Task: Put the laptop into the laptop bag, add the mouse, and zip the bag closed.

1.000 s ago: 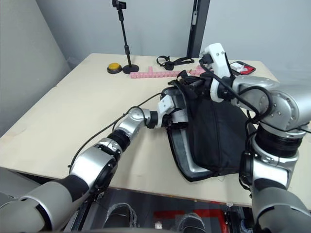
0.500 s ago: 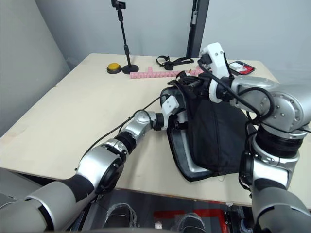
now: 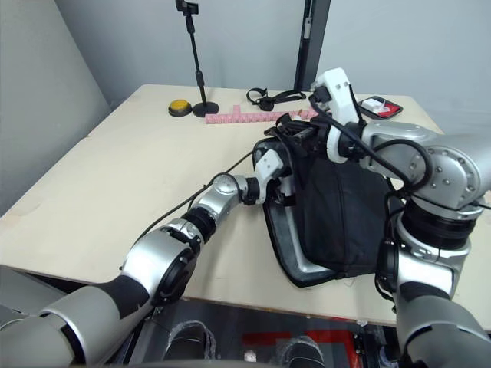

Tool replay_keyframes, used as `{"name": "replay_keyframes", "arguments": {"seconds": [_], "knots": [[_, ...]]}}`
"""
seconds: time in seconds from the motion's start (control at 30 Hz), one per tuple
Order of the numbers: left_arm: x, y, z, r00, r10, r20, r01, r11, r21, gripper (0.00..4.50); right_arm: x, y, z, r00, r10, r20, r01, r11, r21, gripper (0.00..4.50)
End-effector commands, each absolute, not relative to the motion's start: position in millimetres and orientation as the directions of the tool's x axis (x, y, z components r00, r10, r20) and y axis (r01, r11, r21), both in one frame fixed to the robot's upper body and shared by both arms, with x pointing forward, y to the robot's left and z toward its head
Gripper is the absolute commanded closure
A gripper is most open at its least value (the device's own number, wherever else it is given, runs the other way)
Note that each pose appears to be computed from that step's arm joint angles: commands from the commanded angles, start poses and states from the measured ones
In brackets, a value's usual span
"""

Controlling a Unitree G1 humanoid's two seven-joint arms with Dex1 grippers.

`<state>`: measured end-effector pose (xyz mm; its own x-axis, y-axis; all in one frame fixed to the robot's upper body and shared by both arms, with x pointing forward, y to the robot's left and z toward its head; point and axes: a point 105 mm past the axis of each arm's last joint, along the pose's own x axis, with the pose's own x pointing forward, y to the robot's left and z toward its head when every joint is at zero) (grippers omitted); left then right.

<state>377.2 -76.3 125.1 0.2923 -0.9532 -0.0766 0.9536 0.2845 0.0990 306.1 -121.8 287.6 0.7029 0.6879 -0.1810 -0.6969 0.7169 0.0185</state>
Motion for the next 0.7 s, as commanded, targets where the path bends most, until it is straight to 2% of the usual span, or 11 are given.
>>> {"name": "replay_keyframes", "arguments": {"seconds": [0.03,0.23,0.37,0.53,0.7], "knots": [[367,-96,152,0.220,-0.975,0.023,0.967,0.221,0.125,0.02,301,-124,299,0.713,0.689,-0.133,-0.695,0.719,-0.005,4.50],[371,-75,163,0.179,-0.982,0.065,0.971,0.187,0.151,0.02,303,-126,296,0.718,0.682,-0.139,-0.689,0.725,0.005,4.50],[378,-31,168,0.162,-0.984,0.074,0.969,0.173,0.176,0.02,303,-128,292,0.720,0.678,-0.145,-0.684,0.729,0.012,4.50],[378,32,167,0.181,-0.983,0.014,0.963,0.180,0.203,0.02,306,-128,288,0.716,0.681,-0.150,-0.685,0.727,0.031,4.50],[366,66,158,0.197,-0.979,-0.053,0.961,0.183,0.207,0.02,308,-126,286,0.707,0.690,-0.152,-0.693,0.719,0.041,4.50]]}}
